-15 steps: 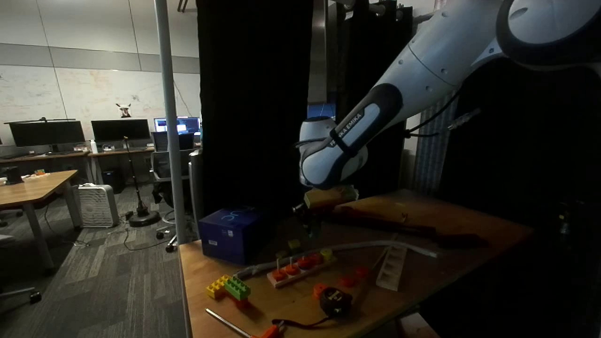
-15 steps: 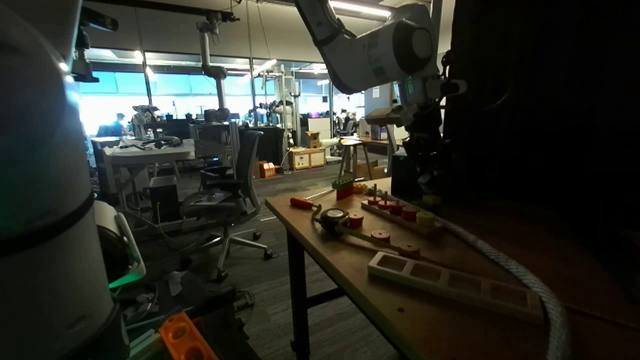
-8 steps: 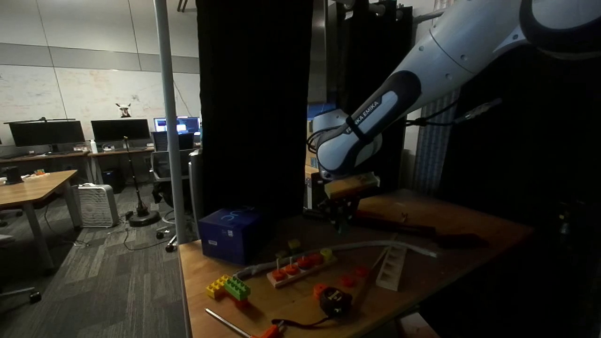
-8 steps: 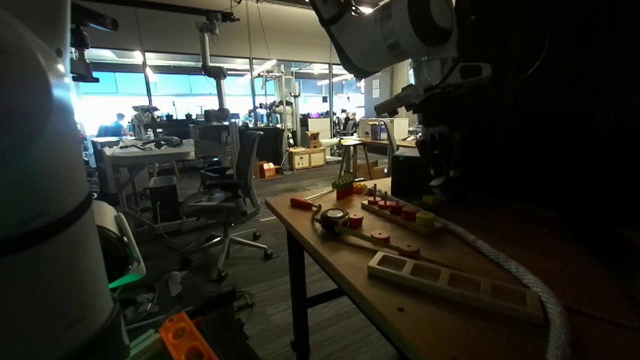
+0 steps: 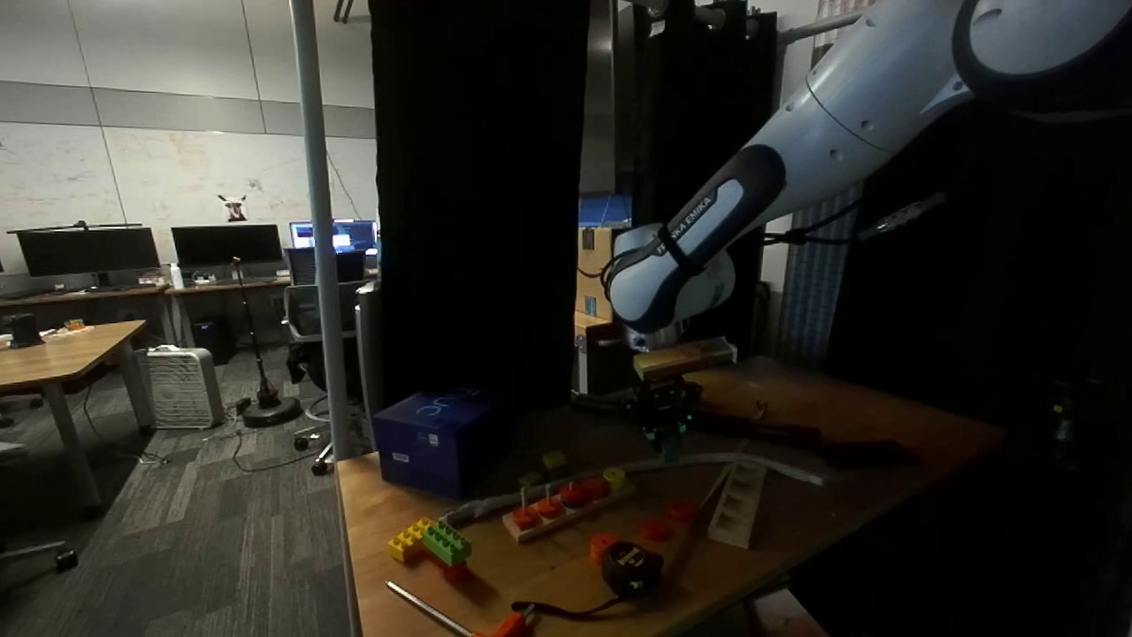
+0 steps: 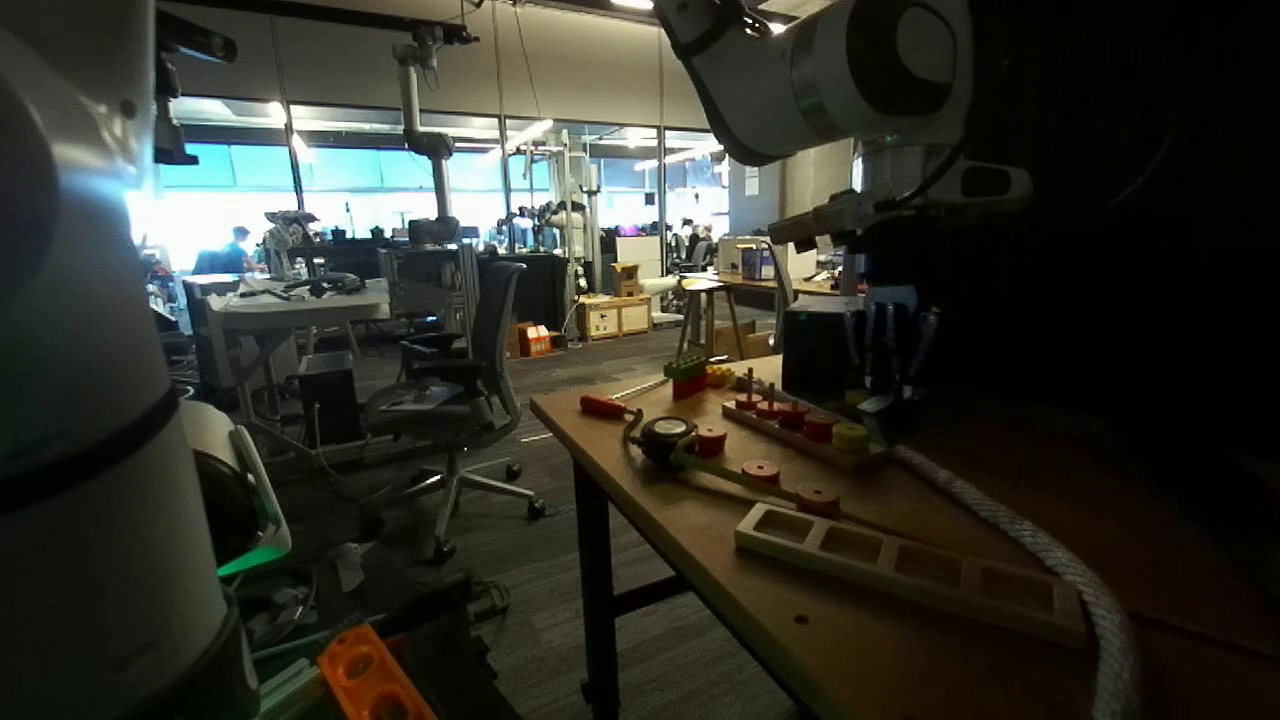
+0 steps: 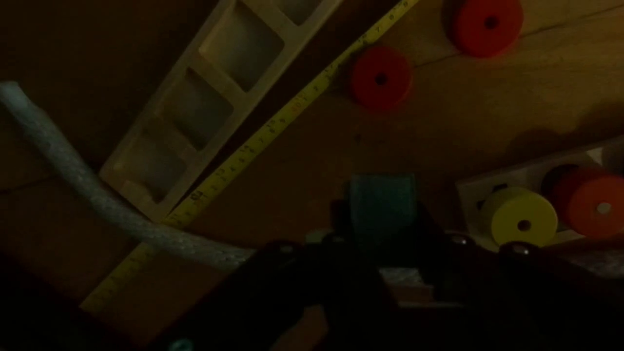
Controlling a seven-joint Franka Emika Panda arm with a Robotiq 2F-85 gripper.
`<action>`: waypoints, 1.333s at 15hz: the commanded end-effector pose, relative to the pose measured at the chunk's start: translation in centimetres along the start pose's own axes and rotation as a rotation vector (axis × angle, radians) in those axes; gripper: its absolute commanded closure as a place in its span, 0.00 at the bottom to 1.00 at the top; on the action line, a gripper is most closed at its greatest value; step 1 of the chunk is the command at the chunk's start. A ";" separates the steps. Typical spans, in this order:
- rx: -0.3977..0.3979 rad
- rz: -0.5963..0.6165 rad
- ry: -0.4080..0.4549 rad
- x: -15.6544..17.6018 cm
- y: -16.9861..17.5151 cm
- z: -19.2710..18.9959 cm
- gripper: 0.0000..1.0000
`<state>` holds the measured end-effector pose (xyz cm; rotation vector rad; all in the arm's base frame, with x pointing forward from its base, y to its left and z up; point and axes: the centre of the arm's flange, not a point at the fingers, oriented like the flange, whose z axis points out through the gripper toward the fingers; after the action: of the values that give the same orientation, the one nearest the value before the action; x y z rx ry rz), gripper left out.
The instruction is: Stack two green square blocks and the yellow square block together respectively
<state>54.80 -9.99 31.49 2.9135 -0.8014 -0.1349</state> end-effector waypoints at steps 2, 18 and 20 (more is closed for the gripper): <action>0.059 -0.001 -0.065 1.1 1.1 2.0 0.79; 0.097 0.038 -0.168 2.6 2.6 6.2 0.36; 0.100 0.045 -0.178 2.7 2.6 6.5 0.19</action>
<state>54.15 -13.65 25.34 2.9847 -0.9072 -0.3389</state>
